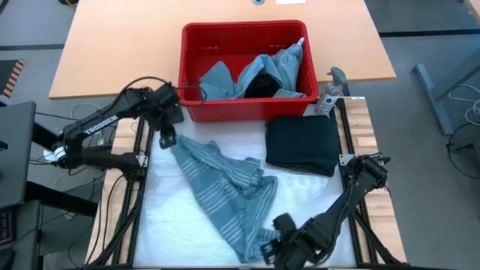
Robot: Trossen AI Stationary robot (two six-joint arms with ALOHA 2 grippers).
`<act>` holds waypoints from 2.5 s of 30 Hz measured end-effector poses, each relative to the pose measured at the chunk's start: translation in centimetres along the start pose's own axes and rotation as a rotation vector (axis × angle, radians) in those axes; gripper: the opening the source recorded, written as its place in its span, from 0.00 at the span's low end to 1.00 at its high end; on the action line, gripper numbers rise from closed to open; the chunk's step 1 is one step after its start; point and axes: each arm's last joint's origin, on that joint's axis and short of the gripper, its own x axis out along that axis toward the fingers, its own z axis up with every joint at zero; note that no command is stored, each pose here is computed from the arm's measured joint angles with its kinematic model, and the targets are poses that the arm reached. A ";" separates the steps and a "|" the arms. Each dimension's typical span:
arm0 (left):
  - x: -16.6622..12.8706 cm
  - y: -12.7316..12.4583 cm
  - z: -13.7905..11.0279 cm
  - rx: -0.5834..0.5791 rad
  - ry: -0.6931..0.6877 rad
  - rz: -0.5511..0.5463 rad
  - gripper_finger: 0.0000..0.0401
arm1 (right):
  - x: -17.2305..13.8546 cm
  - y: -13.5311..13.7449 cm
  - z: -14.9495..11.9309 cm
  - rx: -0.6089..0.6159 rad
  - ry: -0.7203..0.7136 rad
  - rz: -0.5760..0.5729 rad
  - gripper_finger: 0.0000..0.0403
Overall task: Fold Laundry from Bin
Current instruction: Fold the blue polo shirt
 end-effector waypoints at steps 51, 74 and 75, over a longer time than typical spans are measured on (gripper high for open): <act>15.2 -6.1 13.0 0.358 -0.414 -0.938 0.53 | 12.8 -11.1 13.8 0.333 -0.344 -0.061 0.63; 21.2 -8.4 13.5 0.585 -0.389 -0.617 0.53 | 12.9 -10.7 14.1 0.281 -0.305 -0.041 0.63; 21.4 -8.4 13.6 0.584 -0.384 -0.608 0.53 | 12.9 -10.7 14.1 0.276 -0.305 -0.040 0.63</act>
